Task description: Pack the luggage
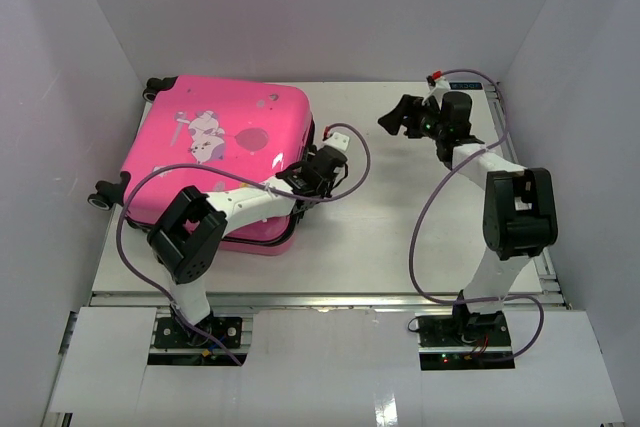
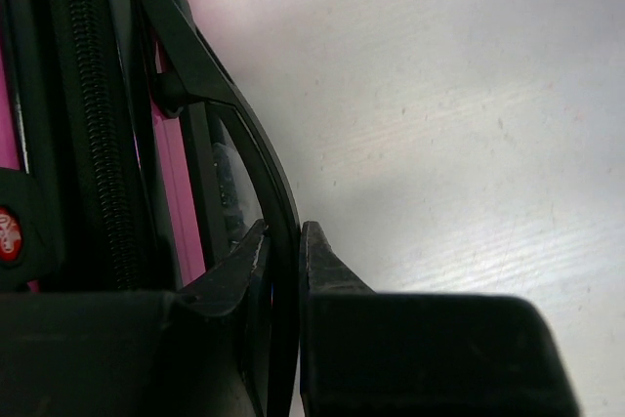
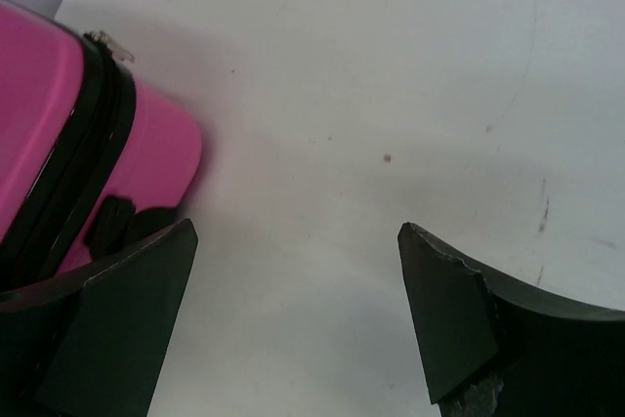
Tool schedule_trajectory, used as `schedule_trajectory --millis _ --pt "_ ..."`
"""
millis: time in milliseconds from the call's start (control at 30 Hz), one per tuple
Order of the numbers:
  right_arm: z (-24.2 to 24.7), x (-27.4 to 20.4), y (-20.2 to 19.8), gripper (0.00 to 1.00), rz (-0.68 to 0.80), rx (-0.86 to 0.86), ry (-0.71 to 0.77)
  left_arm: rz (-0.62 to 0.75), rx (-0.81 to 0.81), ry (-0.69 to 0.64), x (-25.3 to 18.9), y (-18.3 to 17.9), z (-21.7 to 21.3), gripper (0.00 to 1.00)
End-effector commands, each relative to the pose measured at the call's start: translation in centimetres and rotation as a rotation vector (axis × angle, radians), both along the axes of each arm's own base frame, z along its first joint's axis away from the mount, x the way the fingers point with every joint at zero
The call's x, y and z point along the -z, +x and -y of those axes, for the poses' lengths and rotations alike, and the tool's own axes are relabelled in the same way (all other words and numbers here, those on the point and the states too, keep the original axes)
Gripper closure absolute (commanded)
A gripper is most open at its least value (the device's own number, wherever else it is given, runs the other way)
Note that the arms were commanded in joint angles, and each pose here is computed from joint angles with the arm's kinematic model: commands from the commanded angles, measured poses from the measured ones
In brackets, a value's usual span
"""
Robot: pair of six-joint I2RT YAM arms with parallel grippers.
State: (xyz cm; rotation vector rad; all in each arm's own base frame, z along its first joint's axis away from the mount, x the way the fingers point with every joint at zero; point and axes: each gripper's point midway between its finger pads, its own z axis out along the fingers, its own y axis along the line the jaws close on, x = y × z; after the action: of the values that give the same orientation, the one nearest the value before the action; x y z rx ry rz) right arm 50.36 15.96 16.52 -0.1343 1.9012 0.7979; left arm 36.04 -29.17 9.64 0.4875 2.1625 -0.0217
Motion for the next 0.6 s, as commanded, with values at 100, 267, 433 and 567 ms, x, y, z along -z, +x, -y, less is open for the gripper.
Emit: schedule_trajectory --millis 100,267,433,567 --pt "1.8 -2.9 -7.3 0.10 -0.016 0.062 -0.097 0.158 0.152 -0.383 -10.2 6.2 6.8 0.85" --pt "2.2 -4.1 -12.0 0.10 0.018 0.111 -0.087 0.204 0.173 -0.398 -12.7 7.2 7.3 0.65" --pt "4.3 -3.8 -13.9 0.10 -0.032 0.242 -0.141 0.240 0.271 -0.471 -18.1 5.8 8.3 0.06" --pt "4.1 -5.6 -16.2 0.10 -0.072 0.224 -0.150 0.261 0.257 -0.474 -22.0 4.8 6.9 0.02"
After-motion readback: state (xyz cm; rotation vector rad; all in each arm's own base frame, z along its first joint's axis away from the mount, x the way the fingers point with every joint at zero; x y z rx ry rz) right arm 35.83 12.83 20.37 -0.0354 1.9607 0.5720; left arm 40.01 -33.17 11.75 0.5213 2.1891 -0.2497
